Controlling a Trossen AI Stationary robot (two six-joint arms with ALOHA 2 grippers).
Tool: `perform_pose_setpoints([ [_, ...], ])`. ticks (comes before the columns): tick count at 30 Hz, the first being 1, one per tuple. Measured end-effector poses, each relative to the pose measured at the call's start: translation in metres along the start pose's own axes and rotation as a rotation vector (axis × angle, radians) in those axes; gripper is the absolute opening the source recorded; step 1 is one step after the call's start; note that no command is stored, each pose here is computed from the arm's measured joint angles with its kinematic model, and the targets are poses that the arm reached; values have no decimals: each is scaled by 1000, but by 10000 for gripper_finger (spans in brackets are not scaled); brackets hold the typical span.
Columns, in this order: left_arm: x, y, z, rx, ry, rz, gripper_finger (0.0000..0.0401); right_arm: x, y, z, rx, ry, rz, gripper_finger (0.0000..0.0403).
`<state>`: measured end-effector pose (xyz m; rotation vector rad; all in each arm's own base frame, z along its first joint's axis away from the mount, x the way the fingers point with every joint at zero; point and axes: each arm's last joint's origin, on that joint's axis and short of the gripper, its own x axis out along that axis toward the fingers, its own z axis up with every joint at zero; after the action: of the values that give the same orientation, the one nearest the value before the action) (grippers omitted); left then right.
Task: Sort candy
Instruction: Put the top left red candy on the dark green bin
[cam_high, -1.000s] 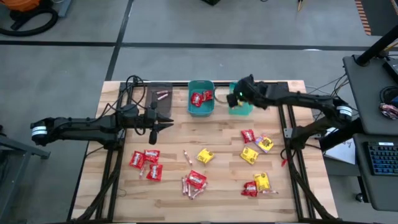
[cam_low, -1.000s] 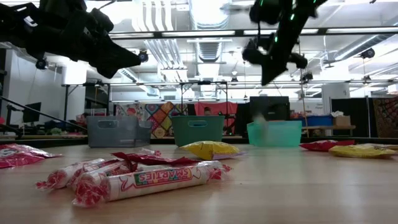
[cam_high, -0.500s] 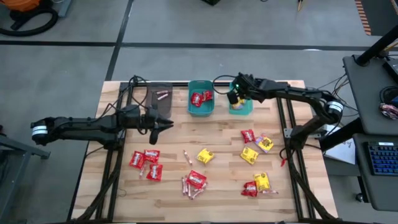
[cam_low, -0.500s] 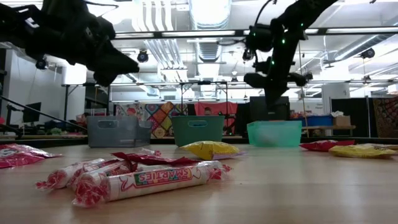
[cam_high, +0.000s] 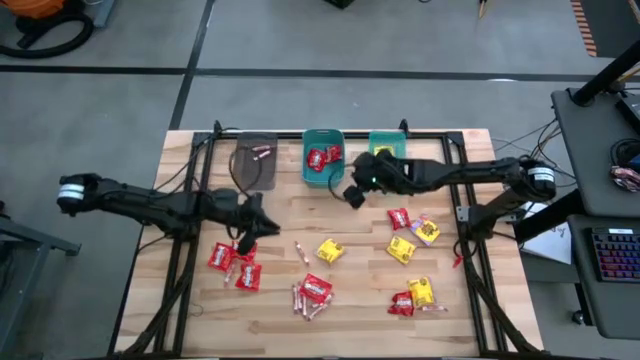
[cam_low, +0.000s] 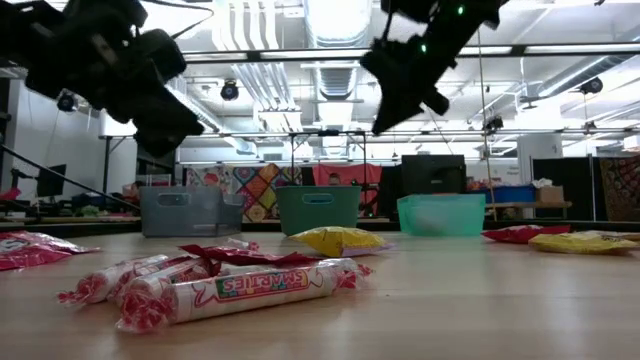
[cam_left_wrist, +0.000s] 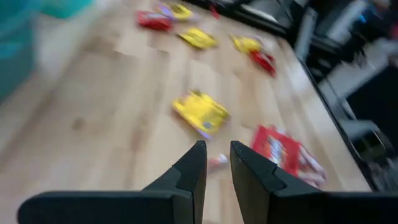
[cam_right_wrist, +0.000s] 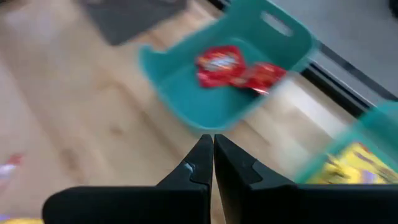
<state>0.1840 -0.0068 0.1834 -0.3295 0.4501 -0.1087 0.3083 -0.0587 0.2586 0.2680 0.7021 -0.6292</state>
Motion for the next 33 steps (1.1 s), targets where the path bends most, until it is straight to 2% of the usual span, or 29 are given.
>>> perform_pose_setpoints([
  [5, 12, -17, -12, 86, 100, -78, 56, -11, 22, 0, -67, -37, 69, 9],
  [9, 18, -27, -19, 3, 222, -85, 58, -18, 31, 1, -82, -53, 97, 9],
  [13, 16, -35, -21, -186, 476, 23, 62, -20, 34, 2, -85, -58, 105, 9],
  [16, 12, -42, -21, -235, 666, 159, 66, -20, 34, 2, -87, -59, 106, 9],
  [20, 11, -48, -23, -194, 828, 304, 83, -20, 34, 2, -98, -59, 106, 9],
  [29, 27, -44, -35, -70, 954, 356, 167, -19, 34, -2, -127, -44, 103, 9],
  [33, 31, -40, -46, -44, 1012, 376, 177, -16, 34, -8, -136, -28, 99, 9],
])
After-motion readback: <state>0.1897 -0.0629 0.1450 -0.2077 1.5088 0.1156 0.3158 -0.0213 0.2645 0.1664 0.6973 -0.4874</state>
